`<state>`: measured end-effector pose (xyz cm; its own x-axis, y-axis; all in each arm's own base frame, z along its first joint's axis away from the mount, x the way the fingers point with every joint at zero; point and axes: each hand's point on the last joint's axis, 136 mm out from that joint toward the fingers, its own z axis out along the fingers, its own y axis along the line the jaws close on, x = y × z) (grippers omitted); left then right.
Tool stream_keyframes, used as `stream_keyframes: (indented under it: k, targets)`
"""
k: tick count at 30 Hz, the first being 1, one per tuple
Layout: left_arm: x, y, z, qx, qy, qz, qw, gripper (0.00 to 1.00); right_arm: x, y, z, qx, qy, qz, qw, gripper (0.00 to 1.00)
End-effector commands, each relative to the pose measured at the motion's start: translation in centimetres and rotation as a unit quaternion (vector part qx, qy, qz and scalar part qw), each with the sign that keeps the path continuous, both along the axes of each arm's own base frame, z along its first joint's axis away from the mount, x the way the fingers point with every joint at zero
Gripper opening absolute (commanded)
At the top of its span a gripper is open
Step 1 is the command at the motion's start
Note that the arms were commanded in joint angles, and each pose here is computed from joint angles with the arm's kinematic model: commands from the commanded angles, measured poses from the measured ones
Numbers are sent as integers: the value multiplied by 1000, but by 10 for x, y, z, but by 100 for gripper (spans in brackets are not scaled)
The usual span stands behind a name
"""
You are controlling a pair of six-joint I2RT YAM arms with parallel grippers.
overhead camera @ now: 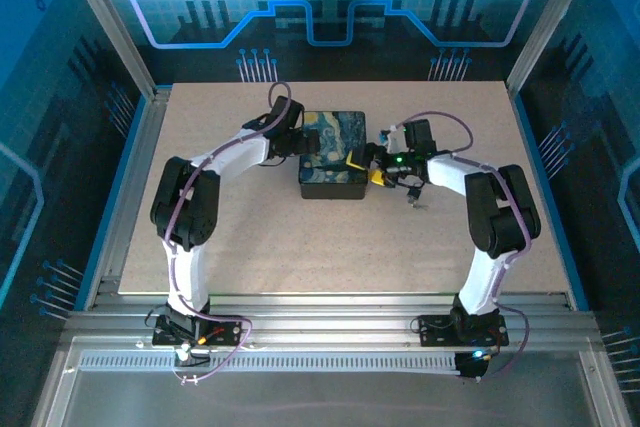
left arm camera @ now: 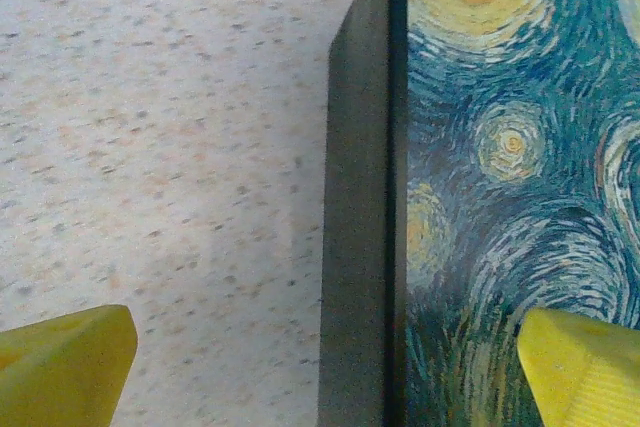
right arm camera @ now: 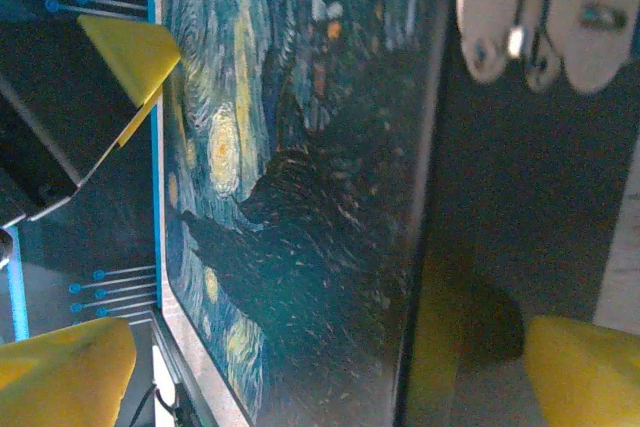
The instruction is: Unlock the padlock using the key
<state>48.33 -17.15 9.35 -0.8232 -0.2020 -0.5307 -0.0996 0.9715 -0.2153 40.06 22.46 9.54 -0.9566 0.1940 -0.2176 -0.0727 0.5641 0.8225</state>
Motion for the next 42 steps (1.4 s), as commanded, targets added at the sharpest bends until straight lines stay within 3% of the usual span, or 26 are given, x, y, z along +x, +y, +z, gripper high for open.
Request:
stream_keyframes:
  k: [1, 12, 17, 23, 26, 31, 33, 37, 42]
  targets:
    - [-25, 25, 7, 29, 38, 12, 999, 99, -12, 39, 18, 18, -11, 44, 999, 100]
    - [-23, 60, 59, 27, -5, 76, 997, 99, -43, 149, 37, 33, -31, 122, 991, 100]
    - [-27, 83, 60, 26, 0, 109, 994, 99, -41, 152, 61, 33, -63, 127, 989, 100]
    - [-30, 104, 63, 19, -16, 126, 992, 99, -39, 67, 74, -93, -129, 98, 982, 100]
    - [-31, 115, 64, 28, -34, 134, 990, 99, -28, -7, 67, -191, -158, 52, 967, 100]
    - [-40, 142, 55, 69, -67, 156, 983, 99, -10, -128, 67, -328, -236, -64, 913, 100]
    - [-43, 146, 48, 97, -99, 124, 983, 99, -15, -166, 62, -373, -270, -95, 882, 100]
    - [-65, 167, 30, 163, -126, 120, 971, 99, -29, -210, 54, -403, -302, -157, 849, 100]
    - [-81, 172, 41, 165, -185, 117, 962, 99, -27, -229, 40, -378, -328, -219, 838, 100]
